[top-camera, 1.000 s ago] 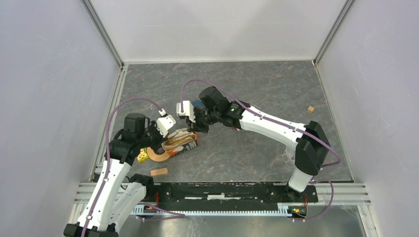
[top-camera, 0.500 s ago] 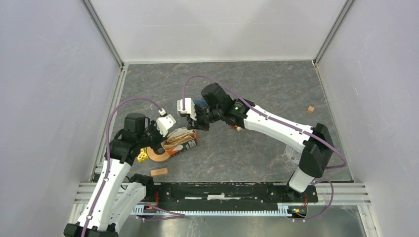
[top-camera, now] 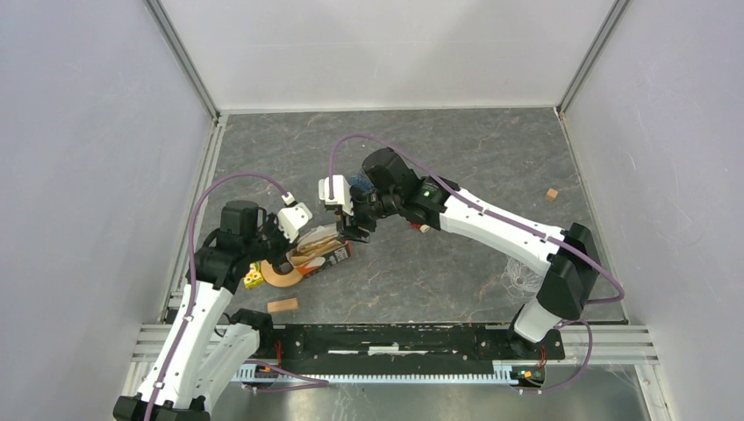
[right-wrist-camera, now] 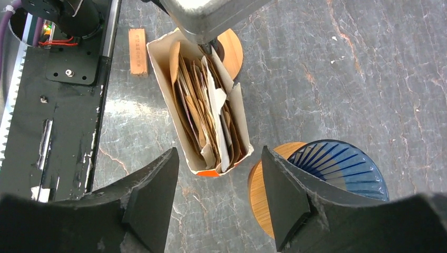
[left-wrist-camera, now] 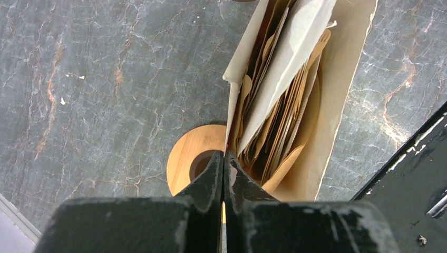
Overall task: Place the coffee filter in the dripper
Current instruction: Pick up the coffee filter from the coffee filter holder.
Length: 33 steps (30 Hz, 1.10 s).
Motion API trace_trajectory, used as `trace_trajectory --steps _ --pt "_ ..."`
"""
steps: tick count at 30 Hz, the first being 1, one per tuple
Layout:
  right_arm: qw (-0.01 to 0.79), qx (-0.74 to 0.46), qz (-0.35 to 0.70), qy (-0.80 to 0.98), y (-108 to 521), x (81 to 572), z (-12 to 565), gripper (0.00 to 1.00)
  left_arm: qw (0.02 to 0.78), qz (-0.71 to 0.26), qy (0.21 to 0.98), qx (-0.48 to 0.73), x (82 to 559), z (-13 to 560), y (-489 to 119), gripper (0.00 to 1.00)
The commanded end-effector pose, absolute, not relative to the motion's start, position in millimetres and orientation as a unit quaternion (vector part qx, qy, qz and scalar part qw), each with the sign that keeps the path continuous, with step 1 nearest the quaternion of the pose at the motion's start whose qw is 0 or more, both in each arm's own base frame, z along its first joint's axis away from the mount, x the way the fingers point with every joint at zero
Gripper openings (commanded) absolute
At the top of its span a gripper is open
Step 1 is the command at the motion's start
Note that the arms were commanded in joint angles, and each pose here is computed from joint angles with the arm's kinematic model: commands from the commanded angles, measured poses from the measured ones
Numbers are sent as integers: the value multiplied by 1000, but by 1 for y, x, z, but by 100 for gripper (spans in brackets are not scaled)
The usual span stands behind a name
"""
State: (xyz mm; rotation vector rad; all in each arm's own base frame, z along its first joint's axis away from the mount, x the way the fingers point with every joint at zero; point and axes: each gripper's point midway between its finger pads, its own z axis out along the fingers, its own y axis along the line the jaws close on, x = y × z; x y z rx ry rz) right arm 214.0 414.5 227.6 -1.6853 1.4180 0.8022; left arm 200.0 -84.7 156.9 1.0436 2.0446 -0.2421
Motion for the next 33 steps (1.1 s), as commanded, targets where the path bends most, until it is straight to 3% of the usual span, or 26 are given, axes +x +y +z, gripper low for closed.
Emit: trace_trajectory --steps 1,5,8,12,18,33 --pt "386 -664 312 558 416 217 222 66 424 -101 803 406 207 168 -89 2" --pt "377 -665 316 561 422 220 214 59 426 -99 803 405 207 169 -89 2" --pt "361 -668 334 559 429 216 211 45 424 -97 805 403 207 168 -88 2" --pt "352 -666 342 562 433 216 213 17 428 -96 805 399 207 171 -87 2" --pt "385 -657 348 547 428 213 245 1 428 -87 806 399 208 172 -84 2" --pt "424 -667 350 503 393 191 284 0 452 -13 810 374 224 206 -59 2"
